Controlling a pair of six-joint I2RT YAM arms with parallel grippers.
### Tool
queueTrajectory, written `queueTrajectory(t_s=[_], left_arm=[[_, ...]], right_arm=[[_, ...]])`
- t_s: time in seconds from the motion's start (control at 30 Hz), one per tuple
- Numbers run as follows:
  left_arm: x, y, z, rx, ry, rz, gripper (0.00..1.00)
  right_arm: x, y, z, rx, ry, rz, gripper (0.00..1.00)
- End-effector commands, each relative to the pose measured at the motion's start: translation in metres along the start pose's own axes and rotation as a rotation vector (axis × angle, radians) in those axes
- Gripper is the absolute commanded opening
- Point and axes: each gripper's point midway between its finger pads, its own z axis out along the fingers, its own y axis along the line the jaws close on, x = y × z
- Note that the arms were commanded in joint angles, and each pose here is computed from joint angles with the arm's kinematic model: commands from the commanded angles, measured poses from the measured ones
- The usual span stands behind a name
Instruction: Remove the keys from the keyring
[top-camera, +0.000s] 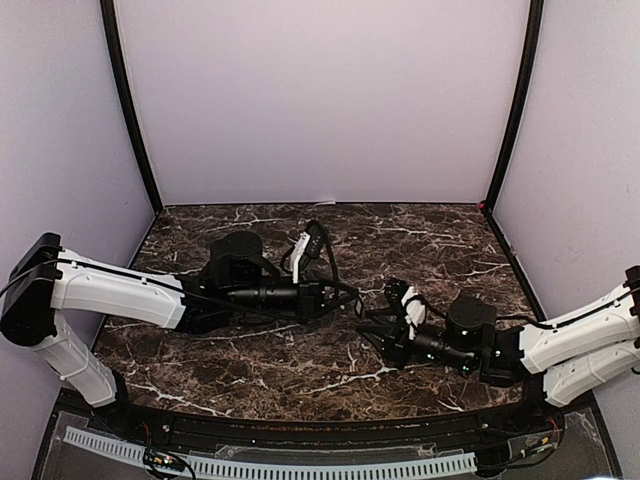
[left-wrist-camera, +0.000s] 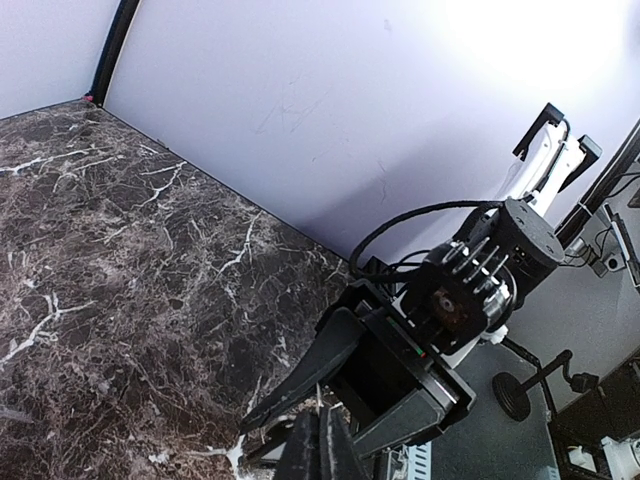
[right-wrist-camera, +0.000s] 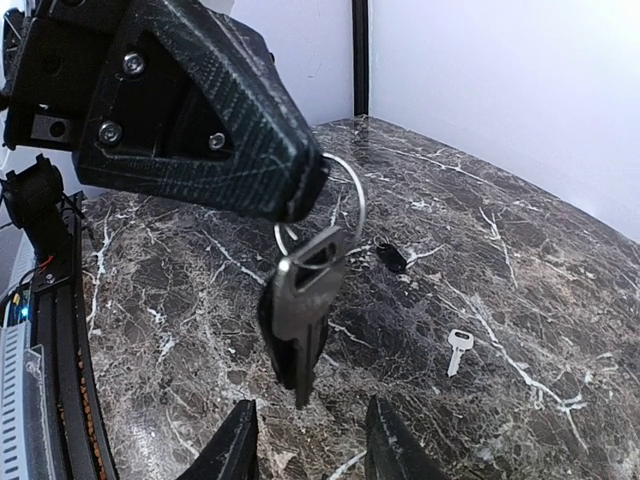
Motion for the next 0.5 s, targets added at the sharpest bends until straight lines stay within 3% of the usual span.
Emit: queueTrajectory(t_s=[0.0, 0.47], left_arm=[[-0.016, -0.009, -0.008, 0.011, -0.043, 0.010, 0.00], [-0.017, -0.008, -0.008, 0.002, -0.036, -0.001, 0.00]], right_arm=[[-0.030, 0.002, 0.005, 0.037, -0.089, -0.025, 0.36], [-0.031, -0.012, 0.013, 0.191, -0.092, -0.065, 0.31]])
